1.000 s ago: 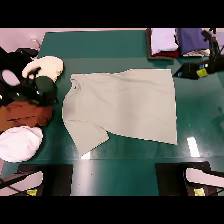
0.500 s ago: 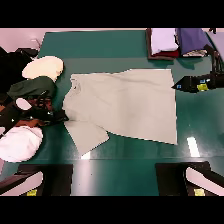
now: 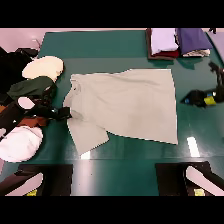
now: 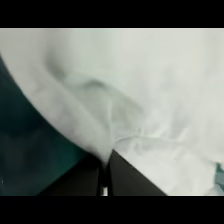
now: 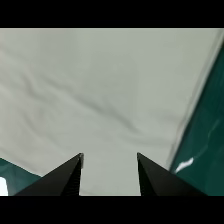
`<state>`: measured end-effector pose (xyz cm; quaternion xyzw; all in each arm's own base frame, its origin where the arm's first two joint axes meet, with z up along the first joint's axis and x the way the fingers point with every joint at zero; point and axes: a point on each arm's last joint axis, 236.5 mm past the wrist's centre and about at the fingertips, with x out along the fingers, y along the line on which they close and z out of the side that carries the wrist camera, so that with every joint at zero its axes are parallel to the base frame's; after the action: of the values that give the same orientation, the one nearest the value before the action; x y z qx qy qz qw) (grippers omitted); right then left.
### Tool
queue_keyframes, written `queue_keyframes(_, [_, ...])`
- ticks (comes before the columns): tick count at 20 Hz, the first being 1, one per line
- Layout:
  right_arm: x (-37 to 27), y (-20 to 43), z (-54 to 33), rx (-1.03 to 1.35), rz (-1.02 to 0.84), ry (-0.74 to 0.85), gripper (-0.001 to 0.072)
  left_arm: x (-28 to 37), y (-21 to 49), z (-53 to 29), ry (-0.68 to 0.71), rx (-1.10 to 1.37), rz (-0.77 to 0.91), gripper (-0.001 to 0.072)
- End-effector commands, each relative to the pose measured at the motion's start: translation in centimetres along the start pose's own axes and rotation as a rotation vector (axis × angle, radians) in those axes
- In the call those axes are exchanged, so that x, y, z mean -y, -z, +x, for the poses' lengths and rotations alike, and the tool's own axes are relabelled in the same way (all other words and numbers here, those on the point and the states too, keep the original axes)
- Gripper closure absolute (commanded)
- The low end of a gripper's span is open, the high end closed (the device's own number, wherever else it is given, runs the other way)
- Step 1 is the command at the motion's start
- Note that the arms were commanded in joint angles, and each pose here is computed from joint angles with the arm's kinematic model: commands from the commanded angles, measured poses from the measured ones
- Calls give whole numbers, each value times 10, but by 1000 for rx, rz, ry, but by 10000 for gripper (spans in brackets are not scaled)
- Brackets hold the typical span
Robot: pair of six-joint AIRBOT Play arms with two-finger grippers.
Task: Fold the shirts.
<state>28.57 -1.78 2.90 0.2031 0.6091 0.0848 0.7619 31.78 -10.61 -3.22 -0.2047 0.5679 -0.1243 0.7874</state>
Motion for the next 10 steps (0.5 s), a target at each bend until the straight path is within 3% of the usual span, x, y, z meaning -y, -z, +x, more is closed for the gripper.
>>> queue_keyframes(1, [59,83,25,-174,212,77,177,16,-19,-22,16,67,49,679])
queue_keyframes(4, [63,127,55,-273,314,31,209,17,-22,-23,15,78,49,679])
queue_keyframes(6, [59,138,75,-311,303,23,217,17,-22,-23,15,78,49,679])
queue_keyframes(7, [56,141,83,-329,291,27,270,17,-22,-23,16,77,49,679])
queue_keyframes(10, [40,139,104,-361,254,10,284,17,-21,-23,16,74,49,679])
